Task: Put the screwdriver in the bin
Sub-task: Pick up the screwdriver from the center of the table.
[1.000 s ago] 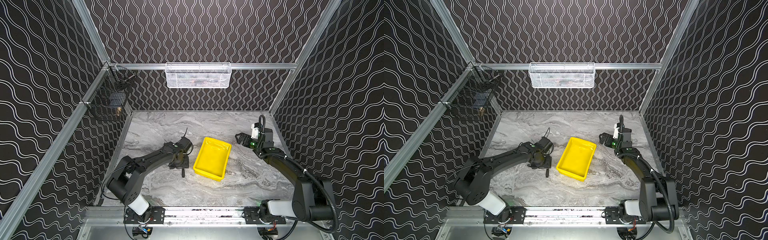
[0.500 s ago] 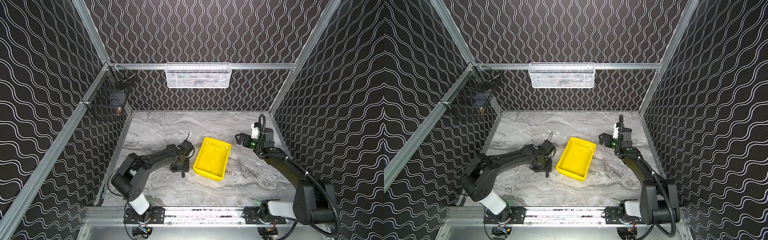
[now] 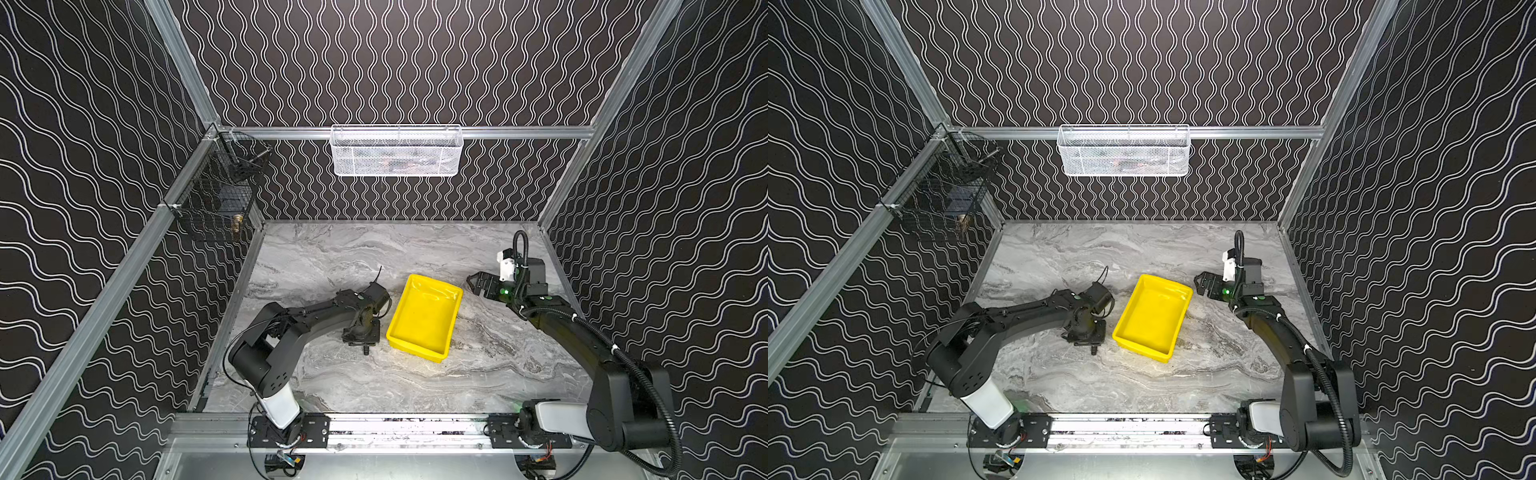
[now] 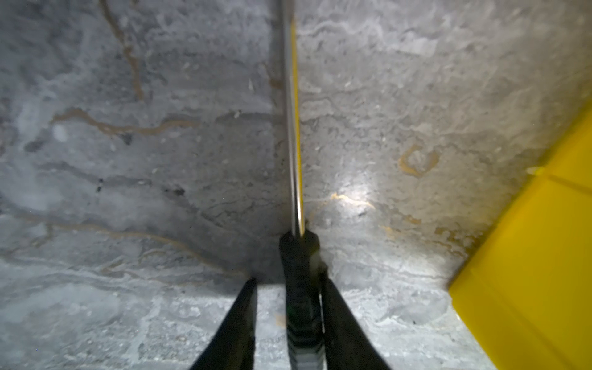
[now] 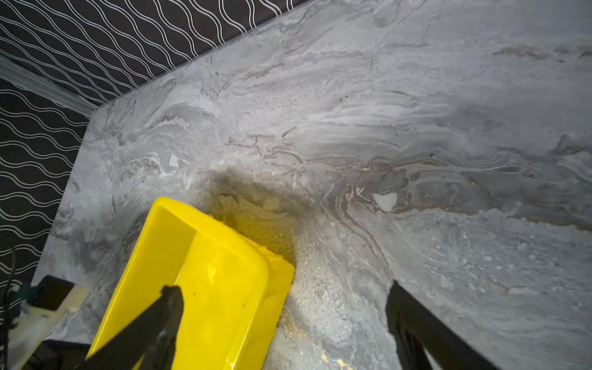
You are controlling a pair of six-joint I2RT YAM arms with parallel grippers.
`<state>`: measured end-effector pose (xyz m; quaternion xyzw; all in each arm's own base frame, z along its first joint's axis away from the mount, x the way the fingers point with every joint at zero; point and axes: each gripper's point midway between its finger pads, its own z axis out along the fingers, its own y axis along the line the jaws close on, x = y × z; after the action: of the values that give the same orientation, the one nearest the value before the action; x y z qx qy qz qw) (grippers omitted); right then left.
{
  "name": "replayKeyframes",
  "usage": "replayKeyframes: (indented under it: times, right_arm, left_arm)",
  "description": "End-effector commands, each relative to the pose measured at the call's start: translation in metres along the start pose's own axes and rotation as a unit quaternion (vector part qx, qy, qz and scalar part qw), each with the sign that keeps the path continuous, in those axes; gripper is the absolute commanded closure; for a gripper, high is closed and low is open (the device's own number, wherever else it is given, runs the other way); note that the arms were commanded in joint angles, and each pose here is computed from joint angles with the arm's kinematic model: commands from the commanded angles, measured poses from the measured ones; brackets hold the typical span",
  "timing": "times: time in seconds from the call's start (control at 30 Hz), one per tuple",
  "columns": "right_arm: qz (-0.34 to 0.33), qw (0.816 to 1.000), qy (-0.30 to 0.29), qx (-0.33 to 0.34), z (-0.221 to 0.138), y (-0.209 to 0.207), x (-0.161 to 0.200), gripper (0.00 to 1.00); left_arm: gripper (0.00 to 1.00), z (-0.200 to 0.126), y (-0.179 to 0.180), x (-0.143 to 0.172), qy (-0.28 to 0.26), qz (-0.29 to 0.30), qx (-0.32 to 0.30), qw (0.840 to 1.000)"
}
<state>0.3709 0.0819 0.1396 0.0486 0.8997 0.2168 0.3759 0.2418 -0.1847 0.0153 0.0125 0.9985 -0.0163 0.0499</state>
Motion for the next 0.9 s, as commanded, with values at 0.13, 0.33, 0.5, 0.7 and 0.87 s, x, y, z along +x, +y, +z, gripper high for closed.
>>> replayKeyframes:
  times: [0.13,0.33,0.5,0.7,0.87]
  right_arm:
    - [-0.008,0.999,0.029,-0.012,-0.009,0.011,0.008,0.01]
    - [-0.016,0.997,0.072,0.011,-0.013,0.013,0.019,0.06]
    - [-0.032,0.994,0.097,0.029,-0.014,0.022,0.031,0.09]
    - [-0.047,0.99,0.125,0.049,-0.015,0.03,0.044,0.1]
    - [-0.048,0.988,0.134,0.059,-0.013,0.033,0.053,0.14]
  left_arm:
    - [0.75,0.003,-0.001,-0.001,0.002,0.004,-0.002,1.0]
    - [0.87,0.006,-0.003,-0.001,0.005,0.007,0.001,1.0]
    - [0.97,0.003,-0.006,-0.005,0.004,0.018,0.0,1.0]
    - [1.0,-0.016,-0.004,-0.018,-0.02,0.031,-0.013,0.999]
    - [1.0,-0.037,-0.002,-0.028,-0.049,0.04,-0.018,0.998]
